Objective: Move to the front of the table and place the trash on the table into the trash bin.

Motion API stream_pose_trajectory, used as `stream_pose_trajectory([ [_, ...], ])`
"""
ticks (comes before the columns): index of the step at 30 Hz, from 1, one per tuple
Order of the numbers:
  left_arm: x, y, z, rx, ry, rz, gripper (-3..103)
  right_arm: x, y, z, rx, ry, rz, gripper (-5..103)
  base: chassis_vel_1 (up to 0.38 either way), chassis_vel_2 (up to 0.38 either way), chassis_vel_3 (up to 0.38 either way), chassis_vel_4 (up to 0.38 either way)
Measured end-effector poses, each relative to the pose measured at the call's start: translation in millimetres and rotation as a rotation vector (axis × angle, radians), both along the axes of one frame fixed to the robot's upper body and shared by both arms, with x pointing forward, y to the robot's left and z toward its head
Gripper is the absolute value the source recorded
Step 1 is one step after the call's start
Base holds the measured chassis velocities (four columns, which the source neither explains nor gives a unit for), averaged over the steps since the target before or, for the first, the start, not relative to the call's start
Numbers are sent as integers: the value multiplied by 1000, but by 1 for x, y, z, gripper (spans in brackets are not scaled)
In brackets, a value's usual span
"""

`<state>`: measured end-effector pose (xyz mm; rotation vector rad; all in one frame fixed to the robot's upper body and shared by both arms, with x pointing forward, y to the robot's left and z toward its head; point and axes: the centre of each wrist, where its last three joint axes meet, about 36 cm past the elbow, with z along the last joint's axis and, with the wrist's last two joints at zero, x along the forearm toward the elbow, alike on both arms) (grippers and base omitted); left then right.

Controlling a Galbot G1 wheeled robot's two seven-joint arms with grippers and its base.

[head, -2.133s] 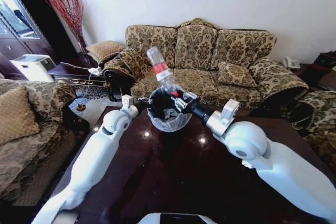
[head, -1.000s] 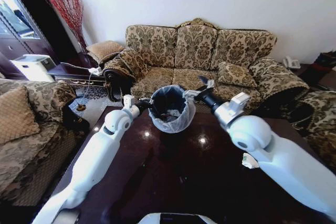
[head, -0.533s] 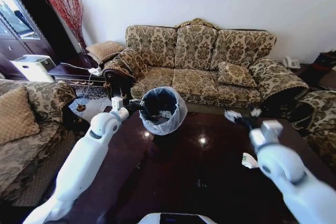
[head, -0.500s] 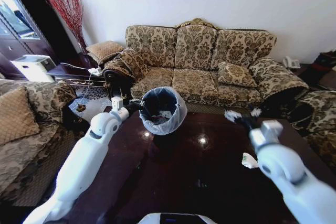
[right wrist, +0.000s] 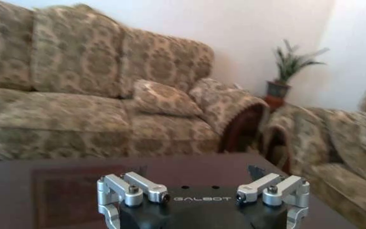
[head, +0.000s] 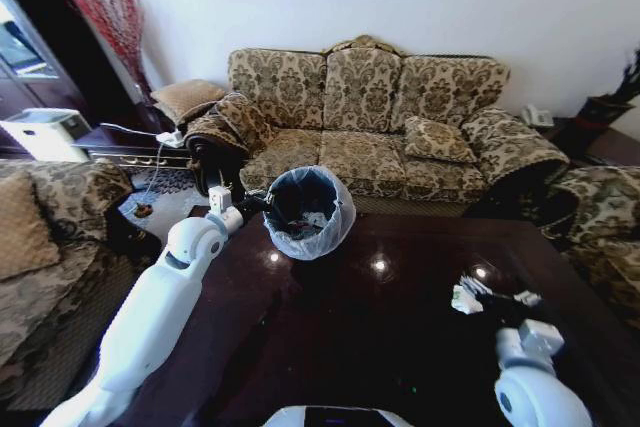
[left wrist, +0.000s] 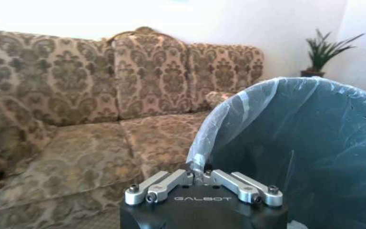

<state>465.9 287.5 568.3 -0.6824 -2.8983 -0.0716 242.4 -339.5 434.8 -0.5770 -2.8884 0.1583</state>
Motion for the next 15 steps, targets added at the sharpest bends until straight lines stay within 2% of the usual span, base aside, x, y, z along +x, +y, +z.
stream_pose_trajectory([
  [4, -1, 3, 1, -12, -8, 0, 2, 7, -7, -12, 20, -7, -42, 100, -67, -77, -72, -72],
  [7, -2, 4, -1, -34, -13, -4, 2, 40, -1, -31, 88, -50, -95, 100, -31, -36, -37, -28],
  [8, -2, 4, -1, -34, -13, -4, 2, 40, -1, -31, 88, -50, -95, 100, 0, 0, 0, 0],
  [11, -4, 6, -2, -44, -16, -4, 2, 72, 18, -49, 166, -46, -96, 100, 0, 0, 0, 0],
  [15, -4, 8, -2, -44, -16, -5, 2, 88, 35, -66, 196, -2, -112, 100, 0, 0, 0, 0],
])
